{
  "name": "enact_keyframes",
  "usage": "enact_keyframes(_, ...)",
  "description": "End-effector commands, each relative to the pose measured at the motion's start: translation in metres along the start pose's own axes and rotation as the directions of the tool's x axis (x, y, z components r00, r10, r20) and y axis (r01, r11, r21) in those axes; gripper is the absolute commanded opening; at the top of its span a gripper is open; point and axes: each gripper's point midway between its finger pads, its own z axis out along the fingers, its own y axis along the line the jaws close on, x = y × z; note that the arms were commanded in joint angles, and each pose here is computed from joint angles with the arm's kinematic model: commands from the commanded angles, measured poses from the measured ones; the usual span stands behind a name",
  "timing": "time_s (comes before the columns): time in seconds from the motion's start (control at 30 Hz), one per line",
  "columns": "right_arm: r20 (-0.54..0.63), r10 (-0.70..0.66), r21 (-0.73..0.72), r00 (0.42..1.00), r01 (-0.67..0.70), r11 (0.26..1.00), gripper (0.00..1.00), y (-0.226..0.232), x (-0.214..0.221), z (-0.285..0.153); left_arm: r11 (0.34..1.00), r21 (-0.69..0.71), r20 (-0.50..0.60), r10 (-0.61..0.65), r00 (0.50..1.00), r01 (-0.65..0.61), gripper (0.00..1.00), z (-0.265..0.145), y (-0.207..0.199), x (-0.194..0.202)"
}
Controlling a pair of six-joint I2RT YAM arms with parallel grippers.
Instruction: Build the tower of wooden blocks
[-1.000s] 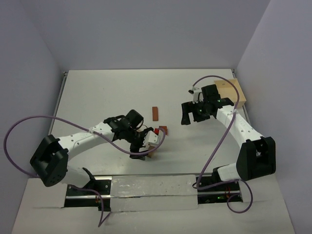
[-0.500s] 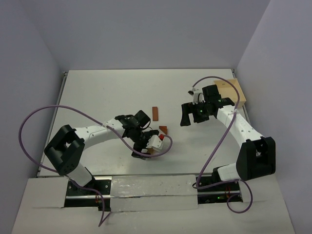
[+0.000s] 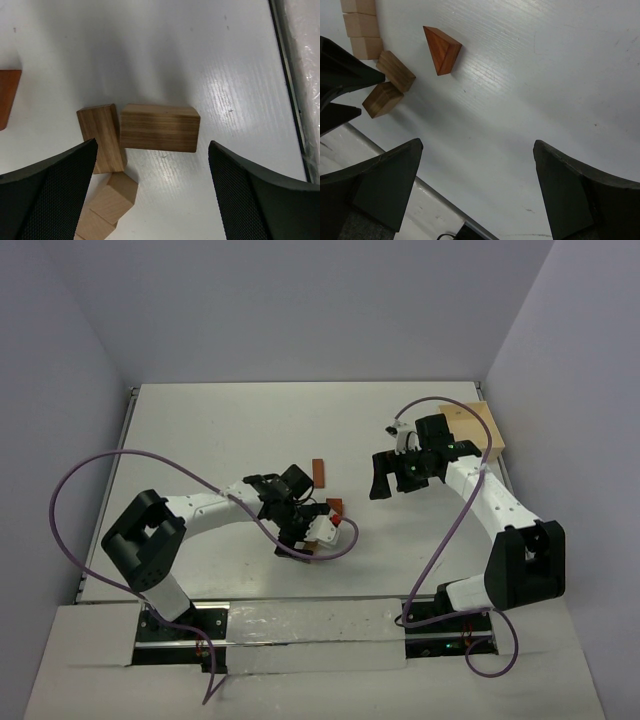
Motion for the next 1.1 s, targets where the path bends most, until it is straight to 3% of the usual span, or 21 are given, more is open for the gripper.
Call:
enact_keyframes(0.0,0.015,-0.01,-0.022,1.0,0.011,1.0,1.0,0.002,-0.008,-0.003,0.997,-0.065,0.035,0.052,0.998,-0.049,0.97,0.0,0.02,-0.014)
enact_keyframes(0.2,0.009,-0.007,-0.023,1.0,0.008,1.0,1.0,0.002,-0.007,-0.003,0.996,-0.079,0.037,0.037,0.999,-0.034,0.9,0.004,0.025,-0.014)
enact_keyframes(0.6,-0.005,0.0,-0.042,1.0,0.0,0.999,1.0,0.003,-0.007,0.001,0.998,-0.032,0.034,0.048,0.998,-0.047,0.87,0.01,0.002,-0.016)
enact_keyframes(0.83,-0.004,0.003,-0.049,1.0,-0.003,0.999,1.0,0.004,-0.008,0.001,0.999,-0.034,0.02,0.03,0.999,-0.029,0.81,0.015,-0.004,-0.014)
enact_keyframes(0.93,-0.005,0.002,-0.049,1.0,-0.002,0.999,1.0,0.004,-0.008,0.001,0.999,-0.052,0.015,0.012,1.0,-0.012,0.75,0.015,-0.001,-0.013)
enact_keyframes(1.07,-0.004,0.001,-0.049,1.0,-0.001,0.999,1.0,0.004,-0.007,0.0,0.996,-0.091,-0.007,-0.01,1.0,0.009,0.58,0.013,0.005,-0.009)
